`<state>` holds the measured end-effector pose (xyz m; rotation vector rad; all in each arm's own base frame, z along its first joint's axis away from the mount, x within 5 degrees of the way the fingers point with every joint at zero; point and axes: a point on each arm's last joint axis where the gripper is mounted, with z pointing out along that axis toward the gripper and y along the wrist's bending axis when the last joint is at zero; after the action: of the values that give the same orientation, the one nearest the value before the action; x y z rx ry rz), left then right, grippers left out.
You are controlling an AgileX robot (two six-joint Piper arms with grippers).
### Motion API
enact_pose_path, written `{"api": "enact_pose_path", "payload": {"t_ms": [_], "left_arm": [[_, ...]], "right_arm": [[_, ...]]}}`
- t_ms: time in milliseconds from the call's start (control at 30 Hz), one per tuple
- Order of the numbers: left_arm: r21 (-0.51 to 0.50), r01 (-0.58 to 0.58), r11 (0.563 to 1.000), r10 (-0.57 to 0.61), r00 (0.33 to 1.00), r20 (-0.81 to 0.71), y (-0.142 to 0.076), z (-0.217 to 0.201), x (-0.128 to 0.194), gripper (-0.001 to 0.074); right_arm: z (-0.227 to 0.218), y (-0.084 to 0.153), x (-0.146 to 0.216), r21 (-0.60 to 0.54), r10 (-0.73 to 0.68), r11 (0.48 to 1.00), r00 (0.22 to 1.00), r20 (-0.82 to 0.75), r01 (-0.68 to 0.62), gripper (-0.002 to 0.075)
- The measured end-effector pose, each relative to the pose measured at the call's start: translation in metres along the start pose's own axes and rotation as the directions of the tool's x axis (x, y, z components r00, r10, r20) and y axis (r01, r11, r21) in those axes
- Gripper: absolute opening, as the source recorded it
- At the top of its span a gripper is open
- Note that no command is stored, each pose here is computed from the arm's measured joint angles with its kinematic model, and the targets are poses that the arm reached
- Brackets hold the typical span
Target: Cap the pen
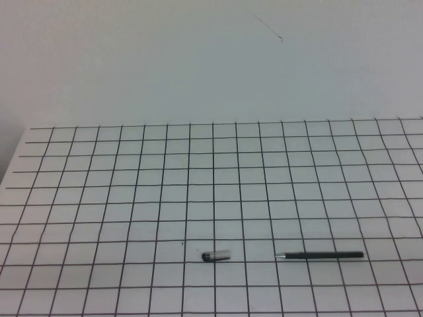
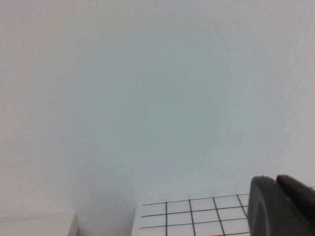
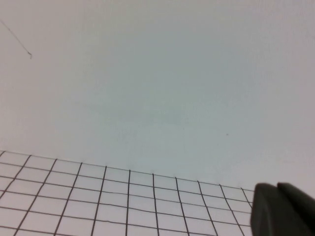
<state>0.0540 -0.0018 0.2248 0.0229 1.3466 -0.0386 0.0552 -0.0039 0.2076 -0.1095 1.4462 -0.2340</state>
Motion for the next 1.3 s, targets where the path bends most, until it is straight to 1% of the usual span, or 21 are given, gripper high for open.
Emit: {"api": "enact_pose_path", "payload": {"t_ms": [100, 167, 333, 467, 500, 600, 667, 767, 867, 933, 1067, 1167, 1233, 1300], "left_arm": [[0.0, -0.079, 0.997, 0.079, 0.997, 0.0, 0.0, 0.0, 0.0, -0.0001], [0.0, -0.108, 0.994, 0.108, 0.994, 0.0, 0.0, 0.0, 0.0, -0.0001], [0.0, -0.114, 0.994, 0.114, 0.994, 0.0, 0.0, 0.0, 0.0, -0.0001], [-0.005, -0.115, 0.993, 0.115, 0.993, 0.027, 0.0, 0.0, -0.003, -0.0001], [-0.009, -0.115, 0.993, 0.116, 0.992, 0.047, 0.0, 0.0, -0.004, -0.0001], [-0.012, -0.115, 0.993, 0.116, 0.991, 0.064, 0.0, 0.0, -0.006, -0.0001], [-0.015, -0.11, 0.994, 0.111, 0.991, 0.074, 0.001, 0.0, -0.007, -0.0001], [-0.027, -0.03, 0.999, 0.034, 0.989, 0.146, 0.002, -0.001, -0.013, -0.0001], [-0.037, 0.027, 0.999, -0.018, 0.975, 0.22, 0.004, -0.002, -0.021, -0.0001], [-0.031, 0.032, 0.999, -0.026, 0.982, 0.187, 0.003, -0.001, -0.023, -0.0001], [-0.005, 0.032, 0.999, -0.031, 0.991, 0.134, 0.001, -0.002, -0.049, -0.0001], [0.01, 0.029, 1.0, -0.03, 0.991, 0.132, -0.001, -0.005, -0.071, -0.0001], [0.016, 0.028, 0.999, -0.03, 0.991, 0.133, -0.001, -0.007, -0.081, -0.0001], [0.019, 0.028, 0.999, -0.03, 0.991, 0.131, -0.002, -0.008, -0.085, -0.0001]], "right_arm": [[0.0, 0.0, 0.0, 0.0, -0.009, 1.0, 1.0, 0.0, 0.009, -0.0003], [0.0, 0.0, 0.0, 0.0, -0.022, 1.0, 1.0, 0.002, 0.022, -0.0003], [0.0, 0.0, 0.0, 0.0, -0.024, 1.0, 1.0, 0.002, 0.024, -0.0003], [0.0, 0.0, 0.0, 0.0, -0.085, 0.996, 0.996, 0.002, 0.085, -0.0003], [0.0, 0.0, 0.0, 0.001, -0.058, 0.998, 0.998, 0.002, 0.058, -0.0003], [0.0, -0.001, -0.001, 0.007, 0.095, 0.995, 0.995, 0.008, -0.095, -0.0003], [0.0, -0.001, -0.001, 0.012, 0.148, 0.989, 0.989, 0.018, -0.148, -0.0003], [0.0, -0.003, -0.004, 0.026, 0.208, 0.978, 0.977, 0.047, -0.209, -0.0003], [-0.001, -0.006, -0.008, 0.046, 0.235, 0.97, 0.967, 0.1, -0.24, -0.0003], [-0.001, -0.007, -0.01, 0.054, 0.233, 0.969, 0.965, 0.124, -0.241, -0.0003], [-0.001, -0.008, -0.01, 0.056, 0.227, 0.97, 0.966, 0.127, -0.235, -0.0003], [-0.001, -0.009, -0.012, 0.066, 0.227, 0.969, 0.962, 0.151, -0.239, -0.0003], [-0.001, -0.01, -0.012, 0.067, 0.284, 0.953, 0.946, 0.154, -0.297, -0.0003], [-0.001, -0.011, -0.012, 0.068, 0.36, 0.925, 0.919, 0.159, -0.374, -0.0003]]}}
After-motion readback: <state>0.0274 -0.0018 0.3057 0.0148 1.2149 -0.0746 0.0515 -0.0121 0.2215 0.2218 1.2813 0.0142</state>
